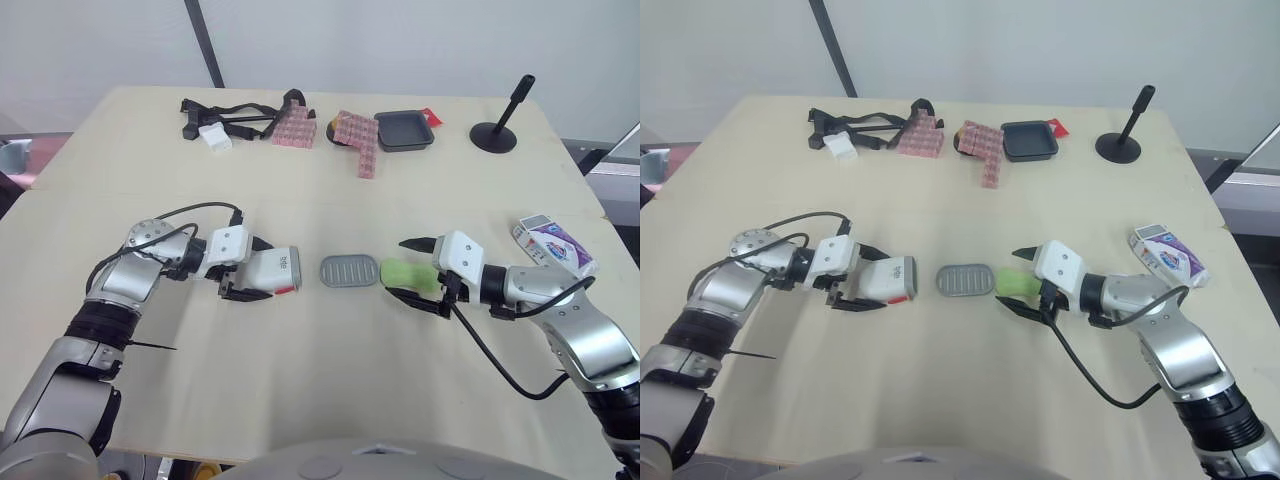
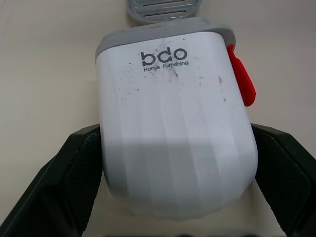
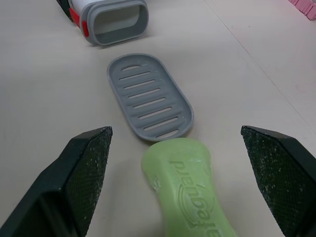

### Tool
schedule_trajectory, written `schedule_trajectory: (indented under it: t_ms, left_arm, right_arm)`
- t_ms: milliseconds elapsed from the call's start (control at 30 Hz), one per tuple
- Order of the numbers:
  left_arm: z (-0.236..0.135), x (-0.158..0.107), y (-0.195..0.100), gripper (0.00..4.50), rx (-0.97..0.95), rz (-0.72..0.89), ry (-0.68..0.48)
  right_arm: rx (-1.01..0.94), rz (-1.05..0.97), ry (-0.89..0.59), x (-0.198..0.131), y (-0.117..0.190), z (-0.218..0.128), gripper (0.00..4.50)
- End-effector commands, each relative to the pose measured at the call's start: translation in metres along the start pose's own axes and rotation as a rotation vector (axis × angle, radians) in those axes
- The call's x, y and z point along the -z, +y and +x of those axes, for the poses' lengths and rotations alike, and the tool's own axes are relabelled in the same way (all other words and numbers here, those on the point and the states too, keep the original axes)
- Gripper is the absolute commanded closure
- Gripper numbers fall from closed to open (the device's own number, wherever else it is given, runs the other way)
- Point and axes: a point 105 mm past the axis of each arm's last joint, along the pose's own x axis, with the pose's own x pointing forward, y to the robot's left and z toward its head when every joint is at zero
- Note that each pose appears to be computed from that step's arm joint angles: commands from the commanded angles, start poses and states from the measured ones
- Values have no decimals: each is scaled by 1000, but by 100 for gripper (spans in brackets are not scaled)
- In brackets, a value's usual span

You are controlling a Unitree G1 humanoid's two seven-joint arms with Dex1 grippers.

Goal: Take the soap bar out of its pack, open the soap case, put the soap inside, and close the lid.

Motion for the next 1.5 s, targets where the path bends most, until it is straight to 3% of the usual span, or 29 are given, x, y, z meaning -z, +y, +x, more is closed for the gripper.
schedule_trajectory:
  t_ms: [33,333,500,667,867,1200,1500]
  left_arm:
    - [-20,-10,6,1,-33,49,10]
    - [-47,-19,6,1,-58,53,58]
    - [-58,-56,21,1,-153,27,-117]
    - [-51,-76,18,1,-128,19,-231]
    - [-42,-72,13,1,-133,32,-296]
    - [-42,-61,2,1,-115,26,-245]
    - [-37,-60,-4,1,-128,-3,-264]
  right_arm:
    - [9,-17,-13,-4,-1,-2,0]
    - [4,-15,-8,-5,0,-6,0]
    - [40,-20,21,-9,-9,-14,0]
    - [33,-28,110,-11,-11,-17,0]
    - [-38,-75,244,-11,-7,-17,0]
    - [-107,-137,426,8,-12,-7,0]
    - [-137,-149,476,12,-15,4,0]
